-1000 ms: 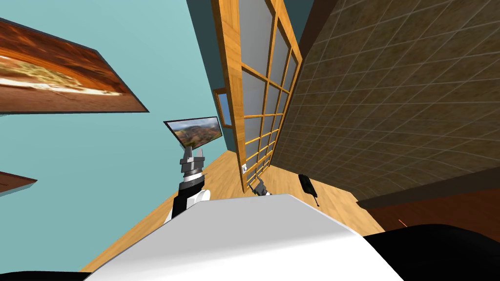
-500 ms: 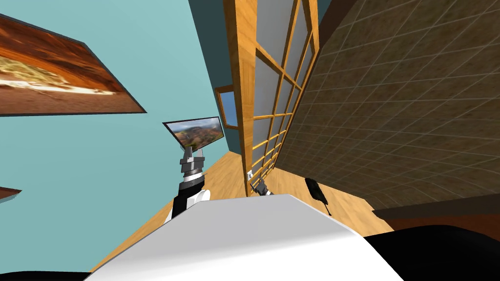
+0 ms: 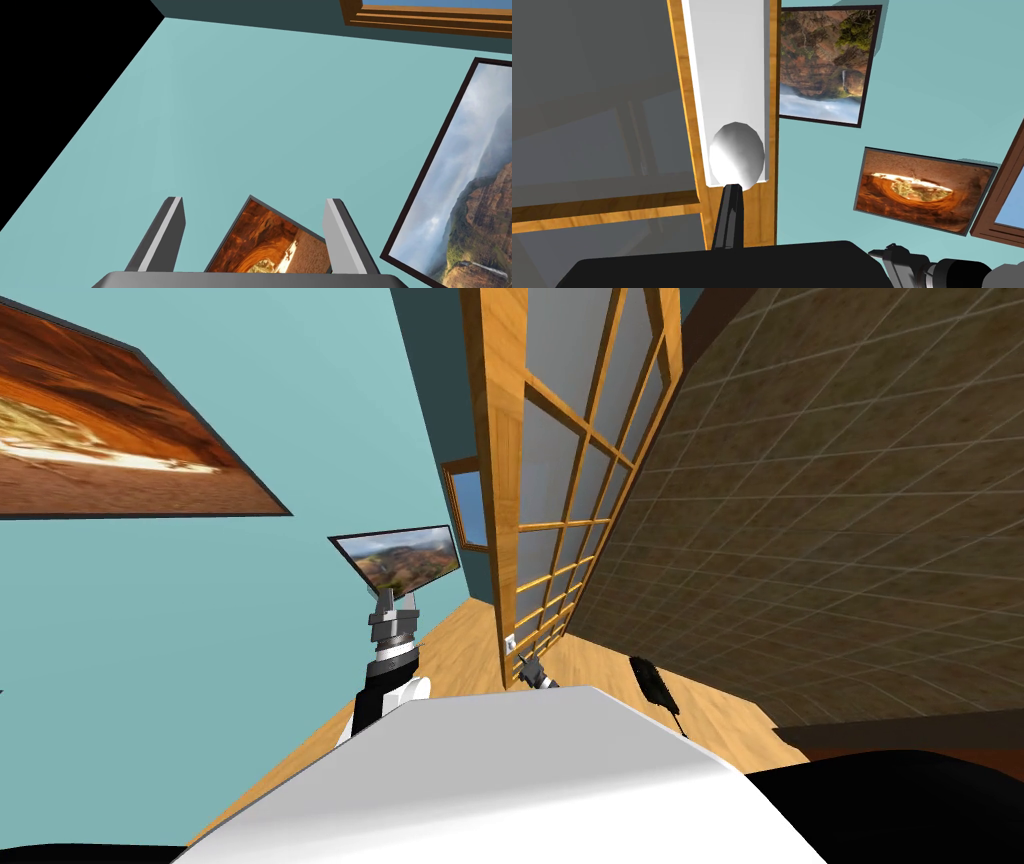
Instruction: Push the door open
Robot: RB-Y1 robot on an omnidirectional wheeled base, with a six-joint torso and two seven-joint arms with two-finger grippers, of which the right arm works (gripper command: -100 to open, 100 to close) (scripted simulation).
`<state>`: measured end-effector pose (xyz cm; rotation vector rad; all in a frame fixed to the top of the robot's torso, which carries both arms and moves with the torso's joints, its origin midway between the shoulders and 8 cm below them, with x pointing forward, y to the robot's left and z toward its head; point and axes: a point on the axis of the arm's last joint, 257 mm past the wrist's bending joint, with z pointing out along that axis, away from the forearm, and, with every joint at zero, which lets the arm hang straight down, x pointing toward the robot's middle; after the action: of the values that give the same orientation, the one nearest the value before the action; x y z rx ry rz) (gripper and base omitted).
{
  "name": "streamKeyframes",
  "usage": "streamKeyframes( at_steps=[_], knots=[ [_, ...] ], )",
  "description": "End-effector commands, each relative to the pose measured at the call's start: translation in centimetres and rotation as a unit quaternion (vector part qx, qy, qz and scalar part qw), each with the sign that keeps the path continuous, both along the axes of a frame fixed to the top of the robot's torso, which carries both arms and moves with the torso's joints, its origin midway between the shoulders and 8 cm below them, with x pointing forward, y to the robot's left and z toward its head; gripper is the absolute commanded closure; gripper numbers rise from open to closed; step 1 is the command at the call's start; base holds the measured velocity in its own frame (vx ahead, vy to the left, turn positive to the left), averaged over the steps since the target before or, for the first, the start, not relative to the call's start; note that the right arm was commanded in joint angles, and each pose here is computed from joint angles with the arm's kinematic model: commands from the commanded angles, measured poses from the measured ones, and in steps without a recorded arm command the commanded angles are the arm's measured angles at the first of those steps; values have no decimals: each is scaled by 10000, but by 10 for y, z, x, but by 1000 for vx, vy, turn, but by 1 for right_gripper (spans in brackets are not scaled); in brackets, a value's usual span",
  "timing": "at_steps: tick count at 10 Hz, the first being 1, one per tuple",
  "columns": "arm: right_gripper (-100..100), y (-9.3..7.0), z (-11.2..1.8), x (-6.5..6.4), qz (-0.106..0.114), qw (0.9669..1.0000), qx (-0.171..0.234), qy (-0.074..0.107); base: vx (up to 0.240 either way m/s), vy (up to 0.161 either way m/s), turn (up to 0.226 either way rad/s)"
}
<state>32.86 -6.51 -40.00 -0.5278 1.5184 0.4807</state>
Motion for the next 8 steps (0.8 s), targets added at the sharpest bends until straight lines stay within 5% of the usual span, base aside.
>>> streamKeyframes(
  at_steps=[1, 4, 5, 6, 8],
  knots=[
    [100, 0, 0, 0, -1, 10000, -2, 3, -28, -21, 2],
    [100, 0, 0, 0, -1, 10000, -2, 3, -8, -6, 0],
    [-100, -17, -6, -3, -34, 9999, -138, 20, -44, 16, -80],
    [-100, -26, -6, -3, -134, 9998, -135, 25, -144, 22, -190],
    [-100, -18, 0, 0, -298, 9995, 88, 12, -168, 11, -122]
  ],
)
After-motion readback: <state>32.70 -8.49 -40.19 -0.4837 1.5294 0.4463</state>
